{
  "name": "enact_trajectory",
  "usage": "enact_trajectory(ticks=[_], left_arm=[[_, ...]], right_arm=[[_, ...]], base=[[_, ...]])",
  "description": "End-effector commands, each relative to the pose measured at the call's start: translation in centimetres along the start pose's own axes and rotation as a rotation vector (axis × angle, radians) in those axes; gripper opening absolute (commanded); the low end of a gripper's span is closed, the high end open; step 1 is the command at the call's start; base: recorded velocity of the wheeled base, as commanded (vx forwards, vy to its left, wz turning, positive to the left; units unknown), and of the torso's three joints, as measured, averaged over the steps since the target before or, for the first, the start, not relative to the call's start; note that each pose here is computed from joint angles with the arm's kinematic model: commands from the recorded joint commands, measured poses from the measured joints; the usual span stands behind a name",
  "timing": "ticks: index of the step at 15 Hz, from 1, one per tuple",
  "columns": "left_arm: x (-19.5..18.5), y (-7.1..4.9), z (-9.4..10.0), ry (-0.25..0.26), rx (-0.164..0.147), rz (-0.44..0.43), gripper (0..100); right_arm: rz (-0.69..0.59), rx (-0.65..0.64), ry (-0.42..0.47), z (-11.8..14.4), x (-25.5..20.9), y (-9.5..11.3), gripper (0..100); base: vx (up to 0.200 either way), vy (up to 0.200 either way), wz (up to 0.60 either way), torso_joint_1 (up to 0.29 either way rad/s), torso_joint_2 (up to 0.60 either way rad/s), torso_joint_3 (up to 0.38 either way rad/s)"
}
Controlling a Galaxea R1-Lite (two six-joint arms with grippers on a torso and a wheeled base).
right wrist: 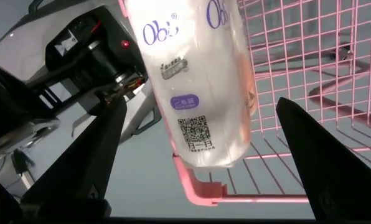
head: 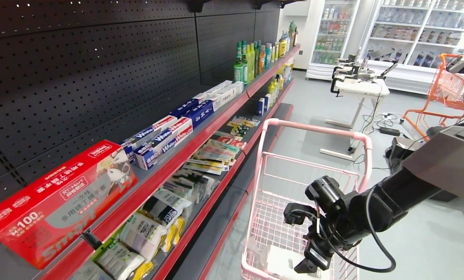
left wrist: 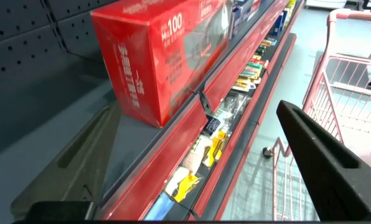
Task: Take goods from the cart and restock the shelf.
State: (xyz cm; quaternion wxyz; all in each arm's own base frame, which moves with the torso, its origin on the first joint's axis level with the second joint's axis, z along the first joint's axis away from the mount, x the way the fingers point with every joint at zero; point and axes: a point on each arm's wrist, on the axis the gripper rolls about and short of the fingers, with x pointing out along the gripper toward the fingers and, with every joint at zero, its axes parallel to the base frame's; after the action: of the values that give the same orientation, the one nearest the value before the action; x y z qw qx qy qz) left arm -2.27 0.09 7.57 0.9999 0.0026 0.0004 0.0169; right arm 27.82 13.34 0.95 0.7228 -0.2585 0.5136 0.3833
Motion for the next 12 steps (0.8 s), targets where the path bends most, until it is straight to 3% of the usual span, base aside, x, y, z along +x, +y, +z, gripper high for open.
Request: enact_trajectory(ticks=[1, 9, 12], left_arm=[[0.0, 0.0, 0.0, -0.001, 0.001, 0.001, 100], [0.0, 0.0, 0.0, -0.001, -0.001, 0.001, 100], [0.0, 0.0, 0.0, -0.001, 0.001, 0.001, 100]], right_arm=[[-0.004, -0.009, -0.009, 0.2, -0.2, 0.0, 100], [-0.045, -0.082, -0.011, 1.1, 1.9, 1.3, 100], [-0.045, -0.092, -0.014, 1.2, 1.8, 1.4, 100]], base=[[0.0, 0.0, 0.0, -0.144, 0.34, 0.188], [0.0, 0.0, 0.0, -0.015, 0.03, 0.019], [0.0, 0.0, 0.0, -0.141, 0.32, 0.167]])
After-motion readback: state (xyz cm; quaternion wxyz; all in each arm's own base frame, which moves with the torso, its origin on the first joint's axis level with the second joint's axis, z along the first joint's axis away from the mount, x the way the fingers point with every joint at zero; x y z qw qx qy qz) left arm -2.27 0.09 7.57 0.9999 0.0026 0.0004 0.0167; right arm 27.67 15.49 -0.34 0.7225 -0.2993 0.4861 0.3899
